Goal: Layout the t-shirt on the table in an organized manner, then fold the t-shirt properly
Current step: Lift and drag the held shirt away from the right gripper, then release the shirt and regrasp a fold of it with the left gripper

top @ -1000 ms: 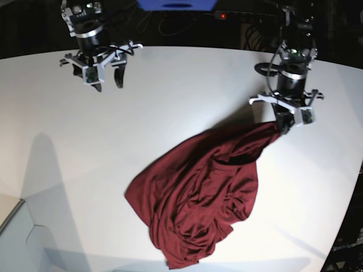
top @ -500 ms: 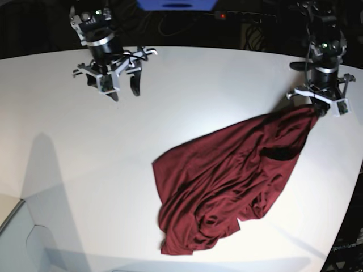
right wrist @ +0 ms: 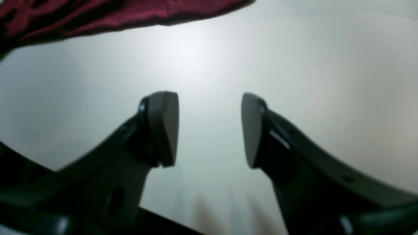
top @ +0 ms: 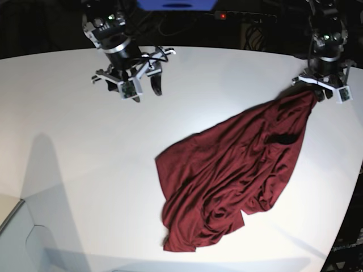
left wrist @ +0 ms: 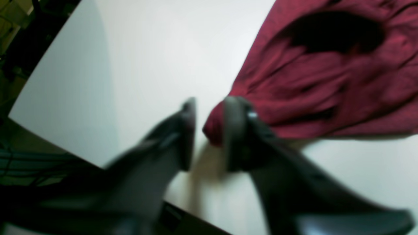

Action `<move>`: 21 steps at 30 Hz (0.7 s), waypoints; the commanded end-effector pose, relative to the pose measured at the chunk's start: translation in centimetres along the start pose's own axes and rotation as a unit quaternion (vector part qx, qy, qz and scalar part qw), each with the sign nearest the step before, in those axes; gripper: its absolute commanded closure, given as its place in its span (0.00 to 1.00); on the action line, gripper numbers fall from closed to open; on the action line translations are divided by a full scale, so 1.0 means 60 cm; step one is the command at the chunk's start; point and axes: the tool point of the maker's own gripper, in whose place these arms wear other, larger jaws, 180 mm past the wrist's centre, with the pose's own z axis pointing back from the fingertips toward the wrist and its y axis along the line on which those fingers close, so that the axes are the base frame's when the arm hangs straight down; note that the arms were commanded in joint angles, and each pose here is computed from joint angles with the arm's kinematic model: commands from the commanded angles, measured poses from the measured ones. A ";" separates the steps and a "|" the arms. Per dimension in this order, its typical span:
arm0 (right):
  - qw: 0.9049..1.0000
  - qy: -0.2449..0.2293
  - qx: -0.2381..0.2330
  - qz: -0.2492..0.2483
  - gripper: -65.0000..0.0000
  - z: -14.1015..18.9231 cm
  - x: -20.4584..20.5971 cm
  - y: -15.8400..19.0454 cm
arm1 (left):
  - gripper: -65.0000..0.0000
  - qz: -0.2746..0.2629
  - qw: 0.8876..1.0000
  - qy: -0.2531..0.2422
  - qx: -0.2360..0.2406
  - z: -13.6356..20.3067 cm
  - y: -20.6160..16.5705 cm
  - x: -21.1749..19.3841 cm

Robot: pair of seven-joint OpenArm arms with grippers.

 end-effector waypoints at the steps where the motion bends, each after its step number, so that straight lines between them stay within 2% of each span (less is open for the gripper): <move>1: 1.000 -0.017 0.003 0.001 0.52 0.004 0.014 0.002 | 0.66 -0.005 1.000 -0.025 0.012 0.005 0.016 0.024; 4: 1.000 -0.014 0.003 0.001 0.52 0.005 0.010 0.002 | 0.55 0.007 0.999 -0.029 0.017 0.005 0.018 0.027; 9: 1.000 -0.004 0.005 -0.002 0.52 0.012 -0.004 0.007 | 0.55 0.013 0.998 -0.062 0.007 0.008 0.000 0.068; 14: 1.000 0.006 0.006 -0.004 0.52 0.016 -0.015 0.009 | 0.55 0.035 0.995 -0.088 -0.040 -0.013 -0.075 0.107; 18: 1.000 0.010 0.006 -0.005 0.52 0.019 -0.020 0.010 | 0.55 0.052 0.993 -0.080 -0.067 -0.047 -0.126 0.108; 21: 1.000 0.017 0.005 -0.007 0.52 0.023 -0.028 0.010 | 0.55 0.069 0.993 -0.057 -0.074 -0.081 -0.147 0.089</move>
